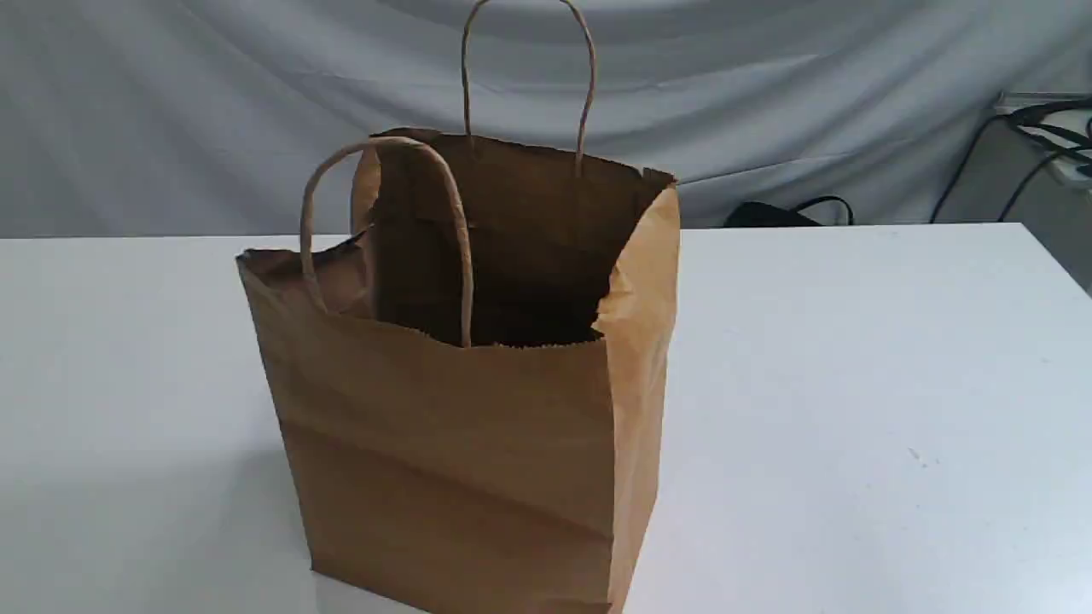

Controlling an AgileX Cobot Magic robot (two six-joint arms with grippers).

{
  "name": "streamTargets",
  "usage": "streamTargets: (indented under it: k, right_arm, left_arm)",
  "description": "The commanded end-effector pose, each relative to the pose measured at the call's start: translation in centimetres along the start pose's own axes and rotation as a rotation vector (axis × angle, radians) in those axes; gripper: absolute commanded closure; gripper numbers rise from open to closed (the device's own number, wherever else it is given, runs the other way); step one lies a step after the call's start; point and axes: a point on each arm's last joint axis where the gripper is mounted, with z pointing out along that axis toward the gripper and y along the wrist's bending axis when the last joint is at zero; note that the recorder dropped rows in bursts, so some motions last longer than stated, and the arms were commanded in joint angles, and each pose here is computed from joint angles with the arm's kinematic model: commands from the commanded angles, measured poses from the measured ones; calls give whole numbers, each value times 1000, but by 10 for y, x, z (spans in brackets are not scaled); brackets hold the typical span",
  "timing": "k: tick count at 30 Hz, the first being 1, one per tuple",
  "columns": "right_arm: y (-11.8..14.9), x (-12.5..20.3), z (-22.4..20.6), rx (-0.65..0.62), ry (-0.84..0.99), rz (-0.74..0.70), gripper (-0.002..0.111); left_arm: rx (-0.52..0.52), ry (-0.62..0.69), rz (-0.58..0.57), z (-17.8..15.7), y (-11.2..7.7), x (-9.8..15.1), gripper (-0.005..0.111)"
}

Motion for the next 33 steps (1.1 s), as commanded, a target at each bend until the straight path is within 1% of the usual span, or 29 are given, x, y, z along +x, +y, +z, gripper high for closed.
streamTargets:
  k: [1,2,4,8,10,12,15,20,24,27,29,30,33]
  right_arm:
    - [0,2,0,6,6,5,108]
    - [0,2,0,6,6,5,108]
    - [0,2,0,6,6,4,108]
    - [0,2,0,6,6,4,108]
    - [0,2,0,6,6,4,108]
    - [0,2,0,6,6,4,108]
    - [0,2,0,6,6,4,108]
    - [0,2,0,6,6,4,108]
    - [0,2,0,6,6,5,108]
    - [0,2,0,6,6,5,108]
    - [0,2,0,6,6,5,108]
    - [0,2,0,6,6,5,108]
    - [0,2,0,6,6,5,108]
  left_arm:
    - [-7,2,-3,1,0,2,107]
    - [-8,-3,-3,1,1,1,107]
    - [-43,-27,6,1,2,-1,107]
    - [-206,-134,35,6,8,-1,107]
    - [-270,-164,41,10,12,5,107]
    - [-330,-177,46,14,17,16,107]
    - [-382,-150,43,20,23,38,107]
    - [-410,-87,48,27,28,70,107]
    - [-413,-21,82,29,30,89,107]
    - [-415,13,82,31,31,103,107]
    - [-421,-15,87,31,32,101,107]
    - [-412,29,78,31,31,105,107]
    - [-414,37,124,31,31,105,107]
